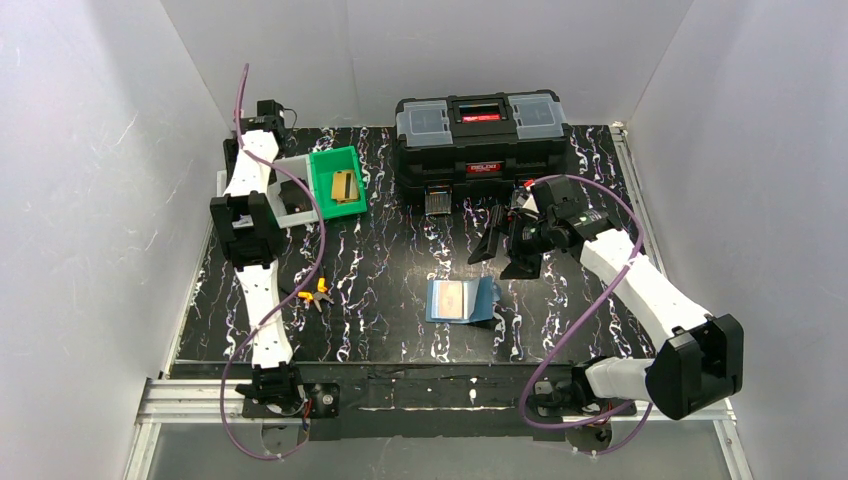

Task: Take the credit cards out of the card holder
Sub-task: Place the credit card in the storage box.

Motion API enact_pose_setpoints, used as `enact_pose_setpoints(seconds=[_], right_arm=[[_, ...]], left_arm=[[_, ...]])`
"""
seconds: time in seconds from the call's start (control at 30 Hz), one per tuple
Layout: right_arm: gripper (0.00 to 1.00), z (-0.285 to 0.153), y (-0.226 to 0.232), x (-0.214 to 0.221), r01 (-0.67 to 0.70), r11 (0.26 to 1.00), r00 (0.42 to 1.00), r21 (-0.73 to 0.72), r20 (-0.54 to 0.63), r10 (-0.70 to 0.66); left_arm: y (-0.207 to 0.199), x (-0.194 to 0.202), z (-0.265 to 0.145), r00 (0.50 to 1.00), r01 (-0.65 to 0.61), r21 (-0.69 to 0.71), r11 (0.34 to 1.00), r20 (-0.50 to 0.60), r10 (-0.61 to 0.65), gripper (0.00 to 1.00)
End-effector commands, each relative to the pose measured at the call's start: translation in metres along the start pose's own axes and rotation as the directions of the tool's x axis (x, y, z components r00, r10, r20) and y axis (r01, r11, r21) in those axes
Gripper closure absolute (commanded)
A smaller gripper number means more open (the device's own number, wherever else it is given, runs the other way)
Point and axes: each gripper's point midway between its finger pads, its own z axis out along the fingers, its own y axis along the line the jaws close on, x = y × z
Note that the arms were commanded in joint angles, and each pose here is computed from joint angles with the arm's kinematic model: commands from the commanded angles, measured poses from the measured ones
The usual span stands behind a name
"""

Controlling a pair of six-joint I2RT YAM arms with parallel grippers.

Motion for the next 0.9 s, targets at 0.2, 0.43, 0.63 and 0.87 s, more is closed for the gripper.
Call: enact_pose_setpoints(seconds=[0.2, 0.43, 0.63, 0.87], right_arm=[[0.02, -0.005, 0.020, -0.007, 0.054, 0.997, 0.998, -0.045, 0.015, -0.054], [0.02, -0.003, 0.018, -0.008, 0.061, 0.998, 0.998, -0.032, 0.022, -0.060], [0.02, -0.001, 0.021, -0.015, 0.073, 0.997, 0.997, -0.031, 0.041, -0.072], [0.02, 0.005, 0.021, -0.014, 0.093, 0.995, 0.995, -0.032, 0.037, -0.092]], left_arm=[[0.011, -0.010, -0.031, 0.996, 0.082, 0.107, 0.991, 0.025, -0.085, 0.24], [-0.002, -0.007, -0.057, 0.990, 0.139, 0.276, 0.951, -0.001, -0.144, 0.18], [-0.003, 0.004, -0.080, 0.987, 0.157, 0.361, 0.919, -0.016, -0.162, 0.13], [0.002, 0.012, -0.109, 0.980, 0.188, 0.445, 0.876, -0.027, -0.197, 0.12]])
